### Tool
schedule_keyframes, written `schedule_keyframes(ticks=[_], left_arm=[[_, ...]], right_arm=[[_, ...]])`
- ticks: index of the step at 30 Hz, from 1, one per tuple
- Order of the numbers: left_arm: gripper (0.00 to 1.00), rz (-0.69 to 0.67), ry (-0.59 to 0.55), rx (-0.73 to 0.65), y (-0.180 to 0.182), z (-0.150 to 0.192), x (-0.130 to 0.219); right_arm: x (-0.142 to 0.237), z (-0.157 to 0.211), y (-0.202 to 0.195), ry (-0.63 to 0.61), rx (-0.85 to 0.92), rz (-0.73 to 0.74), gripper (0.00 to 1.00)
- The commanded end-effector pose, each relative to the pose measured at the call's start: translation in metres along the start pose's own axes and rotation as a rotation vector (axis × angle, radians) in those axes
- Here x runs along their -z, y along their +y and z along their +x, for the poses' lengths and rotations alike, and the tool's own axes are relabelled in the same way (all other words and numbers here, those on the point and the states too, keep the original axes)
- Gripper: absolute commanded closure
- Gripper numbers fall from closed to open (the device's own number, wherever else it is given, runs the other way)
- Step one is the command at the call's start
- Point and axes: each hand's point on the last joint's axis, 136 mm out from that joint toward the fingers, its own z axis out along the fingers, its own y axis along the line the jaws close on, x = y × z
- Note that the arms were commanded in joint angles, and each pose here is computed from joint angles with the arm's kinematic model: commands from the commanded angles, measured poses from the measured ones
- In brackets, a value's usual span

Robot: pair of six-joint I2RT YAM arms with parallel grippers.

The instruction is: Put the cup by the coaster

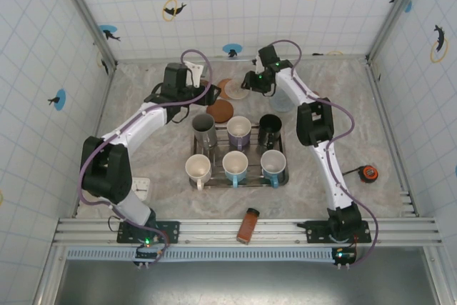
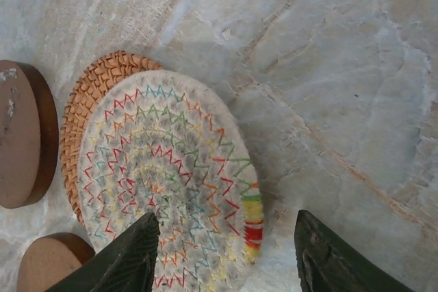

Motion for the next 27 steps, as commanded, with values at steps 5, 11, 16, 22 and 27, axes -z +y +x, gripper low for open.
schedule_keyframes(ticks=[5,11,16,22,27], left_arm=[[0.25,-0.008,-0.005,-0.025,-0.001,-0.009,-0.002],[0.25,-0.010,0.002,-0.025,-0.001,-0.007,-0.002],[0.25,-0.011,0.002,-0.023,-0.001,-0.007,-0.001],[0.25,-0.009,0.002,-0.020,-0.002,-0.006,-0.001],[0.25,-0.008,-0.006,-0.020,-0.002,-0.007,0.001]], right_arm=[[-0.016,0.004,-0.004,0.013,-0.039,-0.036,0.60],[-0.020,0.003,-0.001,0.010,-0.054,-0.057,0.79],[-0.015,0.000,0.000,0.005,-0.052,-0.058,0.99],[0.009,-0.013,0.008,-0.026,-0.030,-0.066,1.00],[0.039,-0.025,0.017,-0.069,-0.015,-0.098,1.00]])
